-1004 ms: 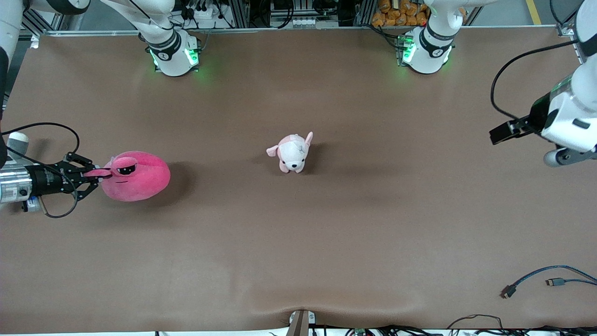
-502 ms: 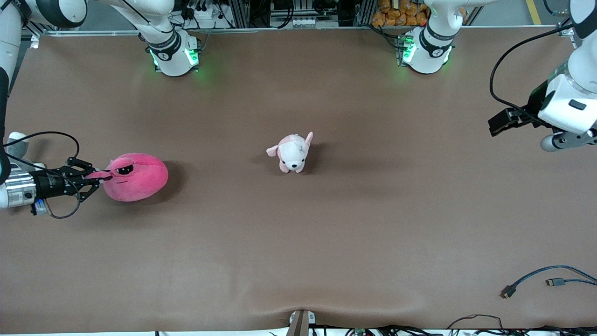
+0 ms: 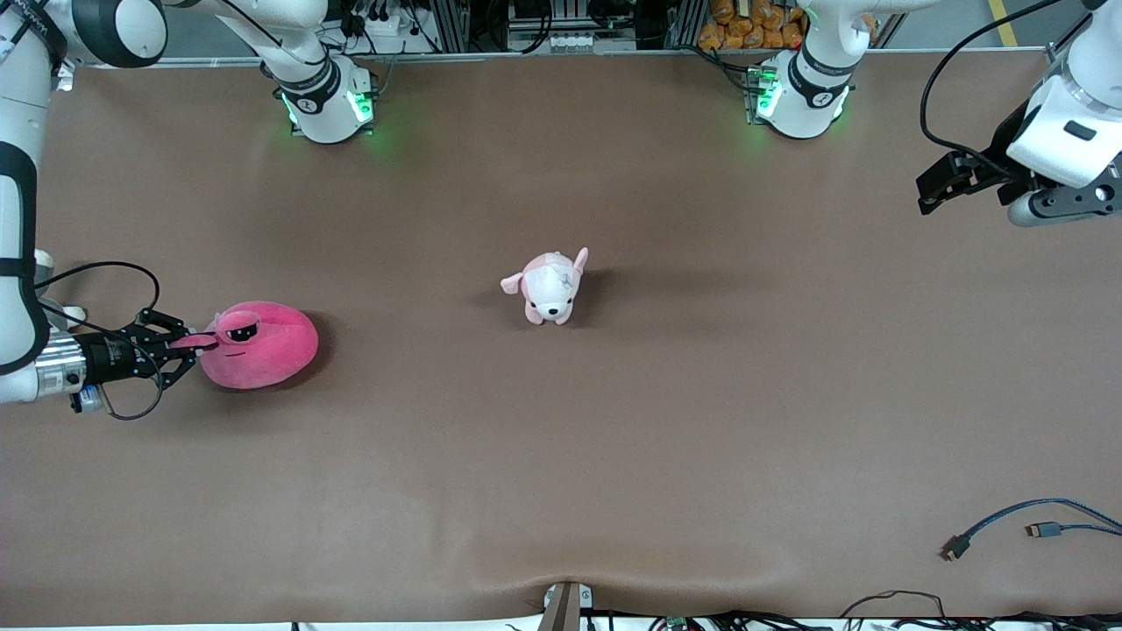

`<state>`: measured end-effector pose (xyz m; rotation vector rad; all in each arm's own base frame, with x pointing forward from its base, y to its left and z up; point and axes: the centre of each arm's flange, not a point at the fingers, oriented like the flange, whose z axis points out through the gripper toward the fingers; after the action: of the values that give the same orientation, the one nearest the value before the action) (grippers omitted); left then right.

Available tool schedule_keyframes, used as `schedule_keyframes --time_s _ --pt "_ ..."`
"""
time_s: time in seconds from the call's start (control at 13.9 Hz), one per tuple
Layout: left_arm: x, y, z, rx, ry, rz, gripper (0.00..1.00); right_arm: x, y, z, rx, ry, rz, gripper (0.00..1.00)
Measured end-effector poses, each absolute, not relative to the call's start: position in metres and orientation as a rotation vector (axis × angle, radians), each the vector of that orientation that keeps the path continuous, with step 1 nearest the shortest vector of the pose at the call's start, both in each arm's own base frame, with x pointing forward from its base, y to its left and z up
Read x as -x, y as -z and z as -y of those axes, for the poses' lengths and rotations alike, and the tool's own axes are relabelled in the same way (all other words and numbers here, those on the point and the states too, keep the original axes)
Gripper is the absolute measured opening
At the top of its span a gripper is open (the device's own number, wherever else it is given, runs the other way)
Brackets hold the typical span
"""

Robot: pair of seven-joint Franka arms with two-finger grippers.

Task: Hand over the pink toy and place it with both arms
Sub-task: 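Lower the pink plush onto the table while the left gripper withdraws, then open the right gripper and lift it away from the pink plush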

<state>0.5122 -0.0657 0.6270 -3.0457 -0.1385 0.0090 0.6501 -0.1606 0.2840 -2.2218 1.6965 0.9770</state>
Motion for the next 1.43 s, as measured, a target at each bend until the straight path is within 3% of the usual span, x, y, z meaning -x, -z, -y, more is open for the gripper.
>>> schedule_keyframes --time_s 0.29,0.93,1.43 --pt "-0.511 -0.63 0.068 3.047 0.001 0.125 1.0 -0.652 -0.274 0.163 2.234 -0.962 -1.708 0.15" --pt "-0.511 -0.634 0.068 3.048 0.005 0.128 1.0 -0.65 -0.276 0.175 2.326 -0.914 -1.582 1.0" --pt "-0.511 -0.645 0.069 3.052 0.04 0.127 1.0 -0.659 -0.316 0.176 2.393 -0.822 -1.467 1.0"
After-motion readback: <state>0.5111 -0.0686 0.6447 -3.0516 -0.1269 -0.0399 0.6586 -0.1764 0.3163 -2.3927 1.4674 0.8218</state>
